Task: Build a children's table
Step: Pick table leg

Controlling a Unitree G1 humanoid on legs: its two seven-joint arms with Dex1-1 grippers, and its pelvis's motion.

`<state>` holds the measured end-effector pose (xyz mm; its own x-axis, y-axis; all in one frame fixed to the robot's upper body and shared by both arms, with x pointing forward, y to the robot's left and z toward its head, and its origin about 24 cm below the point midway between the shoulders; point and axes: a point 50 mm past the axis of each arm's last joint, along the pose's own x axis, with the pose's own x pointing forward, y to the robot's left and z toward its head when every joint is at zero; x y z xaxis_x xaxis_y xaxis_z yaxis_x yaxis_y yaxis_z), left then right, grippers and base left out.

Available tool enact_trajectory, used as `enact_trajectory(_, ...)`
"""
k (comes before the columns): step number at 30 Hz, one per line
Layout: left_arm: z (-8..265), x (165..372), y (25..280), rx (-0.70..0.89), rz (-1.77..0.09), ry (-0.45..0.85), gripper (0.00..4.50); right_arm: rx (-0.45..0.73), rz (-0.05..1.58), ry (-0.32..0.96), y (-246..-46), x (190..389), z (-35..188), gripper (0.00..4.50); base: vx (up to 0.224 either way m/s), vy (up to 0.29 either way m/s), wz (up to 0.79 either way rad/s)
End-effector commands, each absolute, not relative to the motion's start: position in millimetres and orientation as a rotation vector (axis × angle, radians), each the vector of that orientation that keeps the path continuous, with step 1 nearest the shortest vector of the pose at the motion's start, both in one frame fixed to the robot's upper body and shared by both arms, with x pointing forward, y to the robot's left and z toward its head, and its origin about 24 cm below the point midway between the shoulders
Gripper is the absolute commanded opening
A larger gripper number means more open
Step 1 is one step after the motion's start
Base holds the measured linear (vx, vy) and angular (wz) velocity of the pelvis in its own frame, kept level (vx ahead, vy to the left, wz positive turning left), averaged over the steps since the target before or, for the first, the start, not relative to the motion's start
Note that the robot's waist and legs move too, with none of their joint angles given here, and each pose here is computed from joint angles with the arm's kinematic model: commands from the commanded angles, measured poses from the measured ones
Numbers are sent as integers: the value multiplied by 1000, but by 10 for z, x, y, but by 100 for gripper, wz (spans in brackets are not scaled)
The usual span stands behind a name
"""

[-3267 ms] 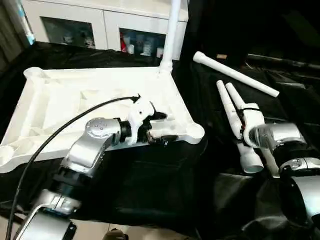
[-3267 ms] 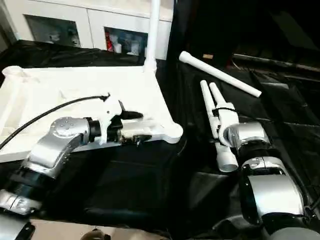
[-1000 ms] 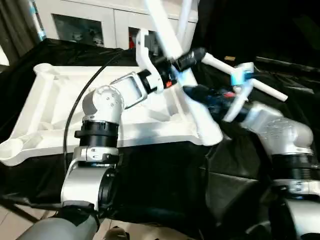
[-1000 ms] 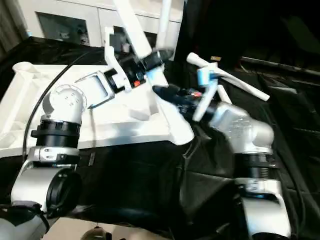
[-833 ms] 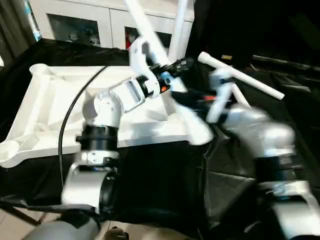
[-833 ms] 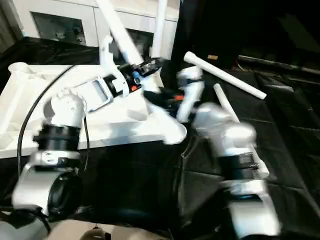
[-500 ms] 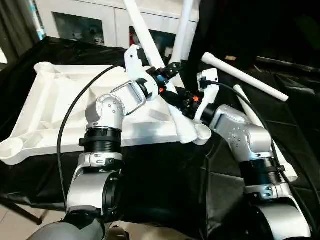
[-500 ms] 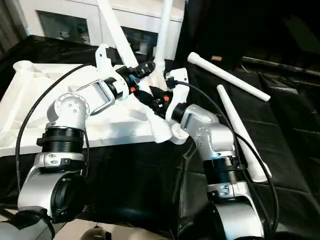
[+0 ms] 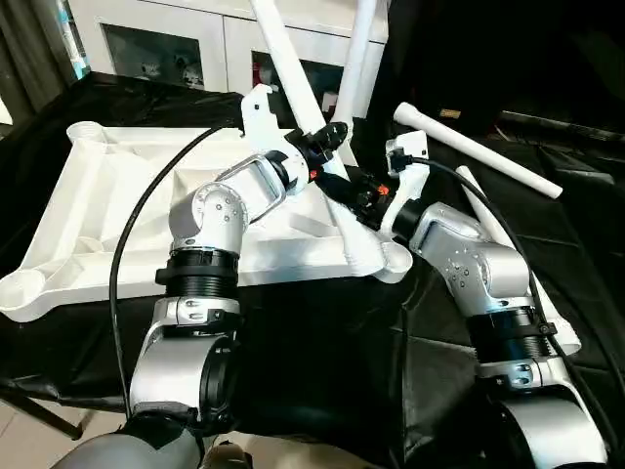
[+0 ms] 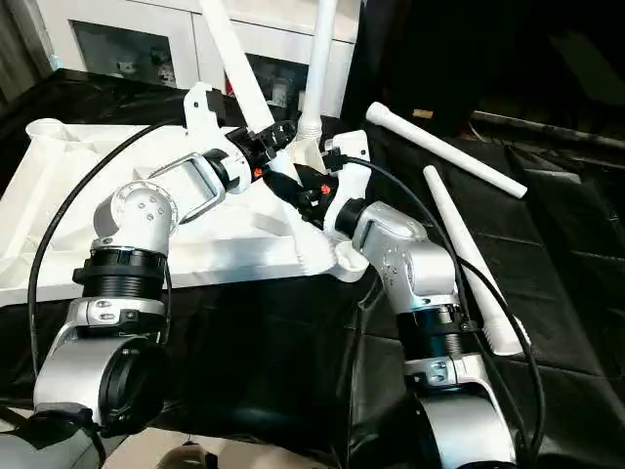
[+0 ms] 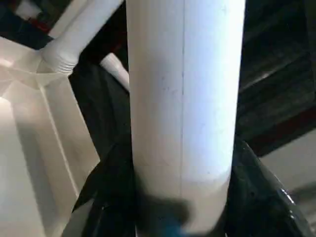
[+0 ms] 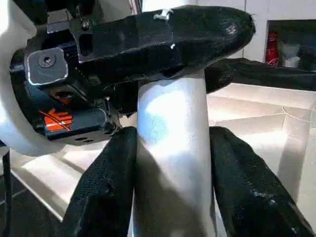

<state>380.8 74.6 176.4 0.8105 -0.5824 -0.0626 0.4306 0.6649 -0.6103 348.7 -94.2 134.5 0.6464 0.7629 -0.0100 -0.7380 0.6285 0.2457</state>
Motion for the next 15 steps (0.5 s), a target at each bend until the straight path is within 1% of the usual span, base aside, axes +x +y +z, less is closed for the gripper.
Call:
enact_trajectory(1,1800,3811,763,-566,-620,231,183,227,957,117,-971,3430,1419,251,0,0,0)
enact_trajectory(3,1832,3790,761,-549,-690,218,183,226,1029,154,-1038,3375,1423,282,0,0,0)
enact_trajectory(5,1892,3730,755,-533,-823,205,182,196,1132,206,-1160,3282,1432,296,0,0,0)
enact_trajectory(7,1951,3663,744,-543,-937,200,182,223,1165,236,-1262,3252,1468,307,0,0,0)
enact_trajectory(8,2017,3606,741,-572,-1021,189,182,268,1178,255,-1337,3241,1506,309,0,0,0)
enact_trajectory(10,2034,3593,741,-579,-1039,185,182,281,1183,261,-1353,3237,1514,309,0,0,0)
enact_trajectory(12,2139,3504,714,-627,-1155,157,182,312,1201,287,-1393,3221,1511,309,0,0,0)
enact_trajectory(13,2139,3504,714,-627,-1155,157,182,312,1201,287,-1393,3221,1511,309,0,0,0)
enact_trajectory(15,2241,3412,685,-674,-1263,121,182,336,1221,318,-1398,3194,1485,309,0,0,0)
